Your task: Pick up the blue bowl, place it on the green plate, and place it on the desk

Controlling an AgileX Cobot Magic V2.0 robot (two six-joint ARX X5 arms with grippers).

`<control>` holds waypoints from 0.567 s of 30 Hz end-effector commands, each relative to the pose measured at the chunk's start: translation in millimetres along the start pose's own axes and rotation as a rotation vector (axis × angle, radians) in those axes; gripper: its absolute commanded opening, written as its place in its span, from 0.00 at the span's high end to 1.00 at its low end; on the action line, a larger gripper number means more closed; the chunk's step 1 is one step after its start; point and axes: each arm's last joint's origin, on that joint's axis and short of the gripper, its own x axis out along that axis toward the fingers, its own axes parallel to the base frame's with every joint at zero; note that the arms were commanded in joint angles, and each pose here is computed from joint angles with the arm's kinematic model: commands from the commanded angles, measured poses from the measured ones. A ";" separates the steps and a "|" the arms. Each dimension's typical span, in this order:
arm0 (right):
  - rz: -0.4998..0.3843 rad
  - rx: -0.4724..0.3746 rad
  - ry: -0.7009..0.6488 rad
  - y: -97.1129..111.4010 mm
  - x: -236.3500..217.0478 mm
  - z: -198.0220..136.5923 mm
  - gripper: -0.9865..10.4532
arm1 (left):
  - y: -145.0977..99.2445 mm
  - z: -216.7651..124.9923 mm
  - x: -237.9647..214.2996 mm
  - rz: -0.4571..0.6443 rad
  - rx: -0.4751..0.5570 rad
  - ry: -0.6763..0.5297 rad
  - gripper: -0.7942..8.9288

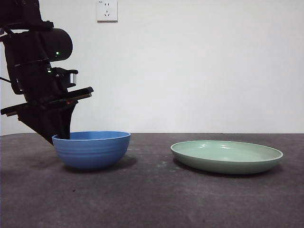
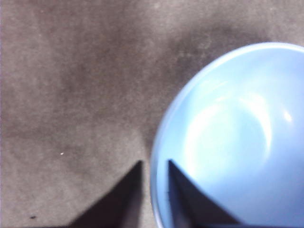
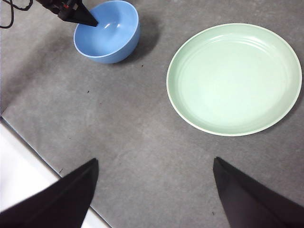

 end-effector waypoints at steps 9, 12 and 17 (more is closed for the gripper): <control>0.000 -0.004 -0.021 1.8 -3.5 4.8 0.58 | -1.7 5.5 1.5 -0.001 -0.005 -0.011 0.90; 0.000 -0.004 -0.021 1.8 -3.5 4.8 0.58 | -3.5 6.0 -6.7 -0.004 -0.010 -0.034 0.90; 0.000 -0.003 -0.021 1.8 -3.5 4.8 0.58 | -10.7 7.6 -31.8 -0.021 0.001 -0.101 0.90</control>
